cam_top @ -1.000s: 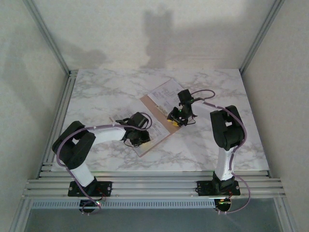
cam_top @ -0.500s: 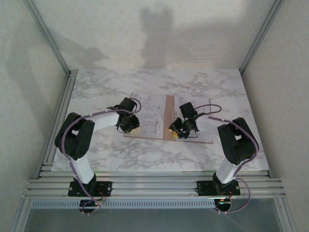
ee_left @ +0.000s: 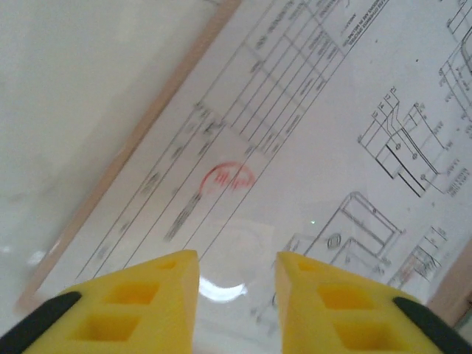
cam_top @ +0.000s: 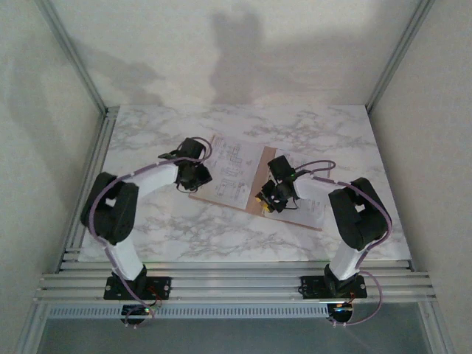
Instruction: Put the files into the folder
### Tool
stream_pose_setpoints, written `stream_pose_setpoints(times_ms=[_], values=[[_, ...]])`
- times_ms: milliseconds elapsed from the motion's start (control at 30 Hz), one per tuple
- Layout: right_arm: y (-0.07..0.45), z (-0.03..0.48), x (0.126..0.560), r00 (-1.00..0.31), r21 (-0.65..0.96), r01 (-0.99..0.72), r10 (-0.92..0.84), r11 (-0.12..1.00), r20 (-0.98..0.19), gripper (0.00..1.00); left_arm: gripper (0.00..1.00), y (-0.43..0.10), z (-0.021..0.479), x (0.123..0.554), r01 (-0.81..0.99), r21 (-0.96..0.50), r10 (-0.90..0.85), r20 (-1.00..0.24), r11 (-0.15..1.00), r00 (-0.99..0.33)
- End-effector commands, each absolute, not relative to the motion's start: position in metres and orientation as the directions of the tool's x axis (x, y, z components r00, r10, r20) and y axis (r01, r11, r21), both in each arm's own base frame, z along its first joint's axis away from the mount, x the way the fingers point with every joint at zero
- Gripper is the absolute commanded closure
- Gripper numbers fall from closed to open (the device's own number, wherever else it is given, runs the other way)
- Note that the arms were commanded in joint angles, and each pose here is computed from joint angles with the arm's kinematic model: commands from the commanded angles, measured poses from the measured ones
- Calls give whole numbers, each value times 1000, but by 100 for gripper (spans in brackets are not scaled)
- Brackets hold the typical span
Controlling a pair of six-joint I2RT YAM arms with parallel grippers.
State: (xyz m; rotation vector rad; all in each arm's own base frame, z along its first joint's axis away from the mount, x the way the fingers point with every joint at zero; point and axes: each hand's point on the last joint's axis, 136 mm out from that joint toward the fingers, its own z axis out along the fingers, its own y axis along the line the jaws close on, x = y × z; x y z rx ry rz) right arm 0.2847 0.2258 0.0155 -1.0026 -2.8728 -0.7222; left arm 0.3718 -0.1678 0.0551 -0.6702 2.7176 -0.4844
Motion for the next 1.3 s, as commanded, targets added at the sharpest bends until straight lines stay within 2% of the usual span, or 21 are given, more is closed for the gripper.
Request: stream_pose_setpoints(times_ms=[0,167,400,700,933,1267], values=[[193,-29,244,-761,178,648,623,740,182,67,63,-140,67,360,-458,-384,-558,-204,802,-805],[195,-31,245,-763,173,645,618,744,188,69,61,-116,56,350,-482,-384,-572,-165,788,-803],[194,-29,249,-771,162,636,611,755,179,70,53,-132,40,350,-375,-402,-452,-112,835,-885],[197,-30,251,-769,170,638,612,751,185,70,51,-132,23,355,-285,-350,-353,-146,892,-924],[200,-32,252,-766,174,641,613,747,194,71,49,-159,10,350,-178,-361,-238,-130,916,-963],[202,-32,254,-770,172,636,606,752,202,71,49,-188,49,353,-141,-453,-253,-197,880,-947]])
